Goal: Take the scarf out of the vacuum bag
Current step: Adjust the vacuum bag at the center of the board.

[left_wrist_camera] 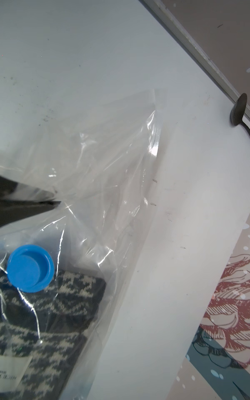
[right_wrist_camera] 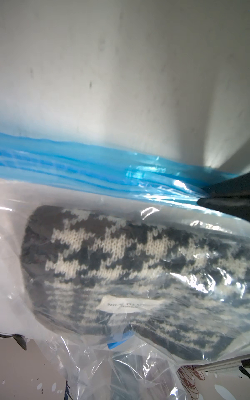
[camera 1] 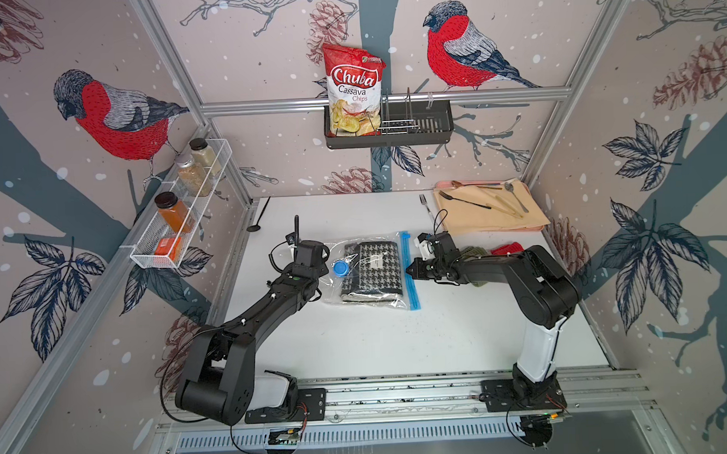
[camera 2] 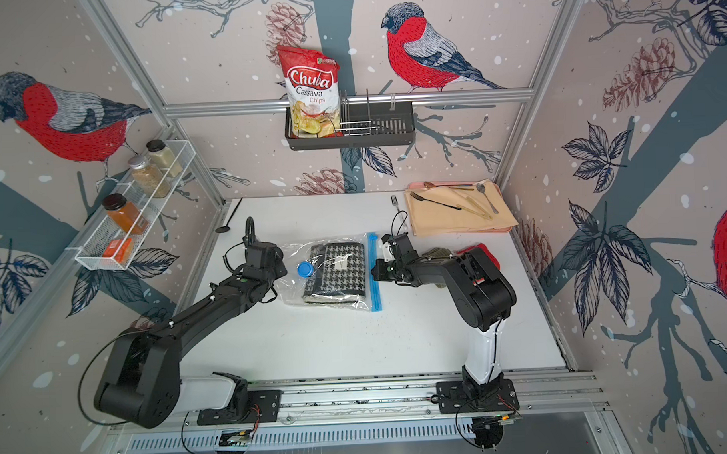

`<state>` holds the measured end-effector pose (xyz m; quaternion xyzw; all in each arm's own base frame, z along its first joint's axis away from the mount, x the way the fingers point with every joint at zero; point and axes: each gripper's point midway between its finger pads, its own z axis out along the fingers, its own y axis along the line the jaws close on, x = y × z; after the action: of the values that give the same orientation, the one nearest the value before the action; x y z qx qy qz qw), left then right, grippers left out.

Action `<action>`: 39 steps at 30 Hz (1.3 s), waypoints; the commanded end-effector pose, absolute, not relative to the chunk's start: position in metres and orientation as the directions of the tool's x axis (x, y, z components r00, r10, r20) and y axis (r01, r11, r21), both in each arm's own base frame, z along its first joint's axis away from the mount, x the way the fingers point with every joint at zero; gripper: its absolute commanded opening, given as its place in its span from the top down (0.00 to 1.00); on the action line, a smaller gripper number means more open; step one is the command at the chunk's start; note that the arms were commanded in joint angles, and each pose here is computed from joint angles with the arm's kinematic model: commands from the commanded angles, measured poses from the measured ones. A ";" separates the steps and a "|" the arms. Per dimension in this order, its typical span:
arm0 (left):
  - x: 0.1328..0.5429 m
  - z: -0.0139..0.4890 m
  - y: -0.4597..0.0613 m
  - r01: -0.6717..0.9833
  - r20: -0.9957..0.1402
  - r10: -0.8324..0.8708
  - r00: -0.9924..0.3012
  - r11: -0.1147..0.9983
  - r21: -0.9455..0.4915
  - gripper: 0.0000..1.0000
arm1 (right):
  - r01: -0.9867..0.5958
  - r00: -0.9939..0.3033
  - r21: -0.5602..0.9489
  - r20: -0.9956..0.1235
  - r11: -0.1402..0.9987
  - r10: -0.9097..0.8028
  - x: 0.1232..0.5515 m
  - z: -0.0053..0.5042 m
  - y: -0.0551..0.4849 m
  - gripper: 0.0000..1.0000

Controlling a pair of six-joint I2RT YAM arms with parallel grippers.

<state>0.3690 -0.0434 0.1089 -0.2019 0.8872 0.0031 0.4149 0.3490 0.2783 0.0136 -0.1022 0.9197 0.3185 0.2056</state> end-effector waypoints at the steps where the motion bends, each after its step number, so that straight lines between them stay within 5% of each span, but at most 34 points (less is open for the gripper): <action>1: 0.364 0.100 -0.031 -0.422 -0.721 -0.351 -0.598 0.902 -0.090 0.91 | -0.211 -0.964 0.460 -0.242 0.863 -0.107 0.306 -0.026 0.249 1.00; 6: 0.361 0.103 -0.028 -0.443 -0.714 -0.361 -0.600 0.893 -0.080 0.47 | -0.210 -0.965 0.456 -0.240 0.865 -0.107 0.306 -0.027 0.248 1.00; 9: 0.359 0.120 -0.025 -0.451 -0.741 -0.374 -0.558 0.886 -0.107 0.35 | -0.210 -0.965 0.458 -0.237 0.864 -0.109 0.306 -0.027 0.249 1.00; 17: 0.328 0.186 -0.006 -0.550 -0.850 -0.396 -0.349 0.821 -0.157 0.34 | -0.218 -0.963 0.460 -0.243 0.861 -0.114 0.309 -0.025 0.252 1.00; 28: 0.337 0.222 -0.032 -0.507 -0.878 -0.340 -0.338 0.851 -0.135 0.34 | -0.226 -0.961 0.450 -0.249 0.864 -0.122 0.309 -0.020 0.251 1.00; 39: 0.379 0.144 -0.095 -0.347 -0.728 -0.442 -0.525 0.892 -0.291 0.34 | -0.231 -0.958 0.448 -0.260 0.864 -0.121 0.308 -0.015 0.250 1.00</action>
<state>0.3673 -0.0758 0.1534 -0.2173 0.8693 0.0149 0.4437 0.3390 0.2772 0.0157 -0.1114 0.9271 0.3067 0.1842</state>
